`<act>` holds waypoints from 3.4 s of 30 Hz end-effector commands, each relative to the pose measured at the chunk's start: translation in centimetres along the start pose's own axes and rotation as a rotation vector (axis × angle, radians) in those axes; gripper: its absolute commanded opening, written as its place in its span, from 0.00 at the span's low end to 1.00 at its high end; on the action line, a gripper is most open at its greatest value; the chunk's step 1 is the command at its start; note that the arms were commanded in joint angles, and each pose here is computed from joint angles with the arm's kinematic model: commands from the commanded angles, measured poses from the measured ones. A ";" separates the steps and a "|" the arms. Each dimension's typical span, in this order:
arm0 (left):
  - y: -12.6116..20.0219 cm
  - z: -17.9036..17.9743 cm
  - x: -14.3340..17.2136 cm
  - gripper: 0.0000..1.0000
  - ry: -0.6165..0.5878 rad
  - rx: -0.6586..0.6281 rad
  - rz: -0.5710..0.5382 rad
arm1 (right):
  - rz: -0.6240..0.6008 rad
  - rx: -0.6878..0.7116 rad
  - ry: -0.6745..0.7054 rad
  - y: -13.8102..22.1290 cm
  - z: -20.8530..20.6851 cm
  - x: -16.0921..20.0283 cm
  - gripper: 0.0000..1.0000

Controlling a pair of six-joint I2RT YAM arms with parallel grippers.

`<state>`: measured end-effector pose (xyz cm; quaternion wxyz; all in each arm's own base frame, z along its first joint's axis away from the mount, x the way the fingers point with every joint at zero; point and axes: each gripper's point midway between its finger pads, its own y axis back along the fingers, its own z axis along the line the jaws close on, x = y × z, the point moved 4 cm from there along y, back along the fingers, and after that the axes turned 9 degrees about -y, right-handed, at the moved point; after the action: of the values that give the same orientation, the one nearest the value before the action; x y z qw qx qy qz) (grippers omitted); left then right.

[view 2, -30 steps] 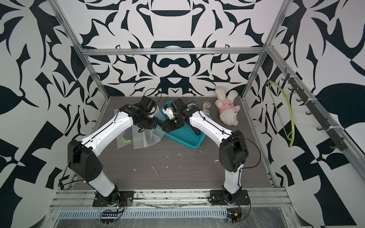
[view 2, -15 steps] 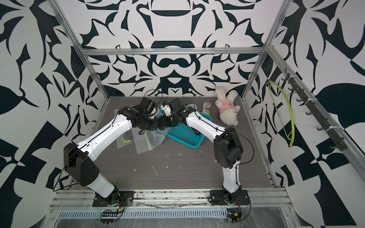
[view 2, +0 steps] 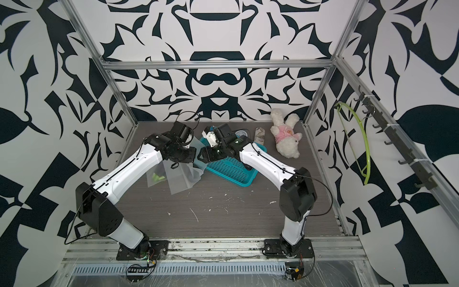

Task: Place the eggplant in a zip-top bag and seal the zipper
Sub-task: Place the eggplant in the zipper food storage bag, then pick up the eggplant from the basket, then place the eggplant in the zipper food storage bag.

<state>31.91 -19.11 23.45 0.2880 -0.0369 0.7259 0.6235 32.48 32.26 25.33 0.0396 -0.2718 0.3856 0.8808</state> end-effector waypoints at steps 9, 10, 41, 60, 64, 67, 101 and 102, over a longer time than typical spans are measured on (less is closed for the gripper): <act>0.6 -0.1 0.3 0.00 -0.013 0.028 -0.019 | 0.013 0.440 0.075 4.8 -10.8 1.3 0.67; 0.5 -0.1 0.3 0.00 -0.012 0.033 -0.019 | 0.016 0.476 0.068 5.0 -12.0 1.3 0.68; -0.4 -0.2 1.9 0.00 0.016 0.066 -0.004 | 0.274 0.634 -0.075 -1.4 -23.1 3.6 0.67; -0.3 -0.1 2.2 0.00 0.011 0.056 -0.005 | 0.255 0.583 -0.108 -2.1 -22.5 2.9 0.43; -0.3 -0.1 2.1 0.00 0.009 0.057 -0.003 | 0.205 0.559 -0.105 -0.6 -21.3 1.8 0.43; -0.4 -0.1 2.0 0.00 0.009 0.055 -0.001 | 0.159 0.518 -0.112 0.8 -20.1 1.0 0.42; -1.0 -0.8 -1.2 0.00 0.013 0.065 -0.046 | 0.218 -0.210 -0.116 3.4 -2.1 6.8 0.44; -1.1 -0.9 -1.3 0.00 0.010 0.066 -0.042 | 0.227 -0.208 -0.107 3.4 -2.0 7.1 0.44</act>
<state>32.43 -20.15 22.41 0.2907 -0.0372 0.7471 0.5966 27.07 26.96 22.24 -0.0578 -0.1787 0.3361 0.9229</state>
